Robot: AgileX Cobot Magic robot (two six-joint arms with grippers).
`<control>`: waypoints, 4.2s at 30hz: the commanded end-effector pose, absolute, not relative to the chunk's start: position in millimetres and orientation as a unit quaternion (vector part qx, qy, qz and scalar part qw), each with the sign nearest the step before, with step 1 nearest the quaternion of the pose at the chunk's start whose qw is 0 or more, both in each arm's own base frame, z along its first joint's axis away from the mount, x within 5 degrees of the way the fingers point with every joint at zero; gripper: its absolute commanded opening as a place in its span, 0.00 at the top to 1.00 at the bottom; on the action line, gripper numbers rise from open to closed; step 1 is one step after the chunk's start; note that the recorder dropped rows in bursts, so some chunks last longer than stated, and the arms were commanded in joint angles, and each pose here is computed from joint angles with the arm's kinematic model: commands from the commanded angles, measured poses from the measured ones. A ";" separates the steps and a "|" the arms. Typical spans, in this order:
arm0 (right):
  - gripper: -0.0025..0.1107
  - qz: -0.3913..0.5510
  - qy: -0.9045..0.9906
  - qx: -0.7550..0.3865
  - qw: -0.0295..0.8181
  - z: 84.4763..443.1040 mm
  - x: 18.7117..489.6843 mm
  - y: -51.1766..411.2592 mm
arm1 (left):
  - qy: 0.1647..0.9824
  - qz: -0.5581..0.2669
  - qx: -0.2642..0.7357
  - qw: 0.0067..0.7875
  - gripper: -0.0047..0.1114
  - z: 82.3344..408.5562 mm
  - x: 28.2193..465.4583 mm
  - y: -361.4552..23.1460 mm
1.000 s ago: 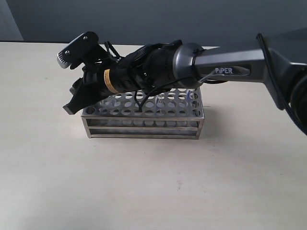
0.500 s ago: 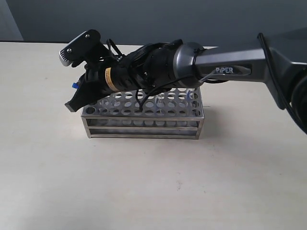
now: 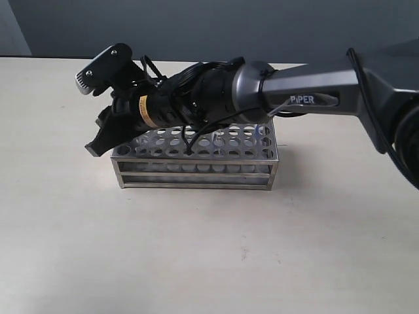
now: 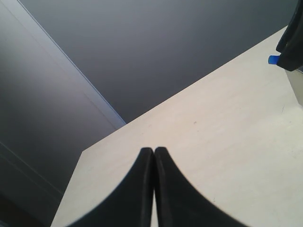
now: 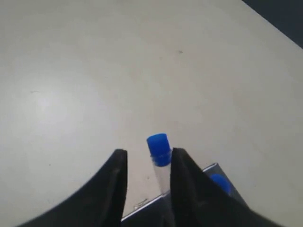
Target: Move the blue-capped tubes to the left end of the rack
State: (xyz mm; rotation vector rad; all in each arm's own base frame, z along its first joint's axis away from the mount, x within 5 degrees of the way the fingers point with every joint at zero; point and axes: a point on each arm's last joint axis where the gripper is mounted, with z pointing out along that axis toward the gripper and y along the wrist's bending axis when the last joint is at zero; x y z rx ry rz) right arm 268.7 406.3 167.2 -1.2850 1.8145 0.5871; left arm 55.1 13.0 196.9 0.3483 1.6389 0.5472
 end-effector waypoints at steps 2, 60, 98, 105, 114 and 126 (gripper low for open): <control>0.82 0.235 0.720 -0.523 0.391 152.6 263.9 409.3 | 0.716 0.237 0.151 0.639 0.95 198.7 55.3 12.8; 0.63 0.188 0.725 -0.515 0.417 148.0 262.2 413.3 | 0.716 0.237 0.152 0.639 0.95 198.8 55.3 12.6; 0.98 0.168 0.705 -0.501 0.473 190.6 252.7 415.5 | 0.717 0.237 0.151 0.638 0.95 198.6 55.2 12.8; 0.98 0.172 0.699 -0.511 0.470 190.3 251.0 416.4 | 0.716 0.237 0.151 0.639 0.95 198.7 55.3 12.7; 0.98 0.165 0.686 -0.520 0.482 199.8 250.6 415.0 | 0.715 0.236 0.152 0.640 0.95 199.0 55.3 12.5; 0.98 0.180 0.677 -0.530 0.478 205.1 247.0 415.8 | 0.715 0.236 0.152 0.640 0.95 199.0 55.3 12.5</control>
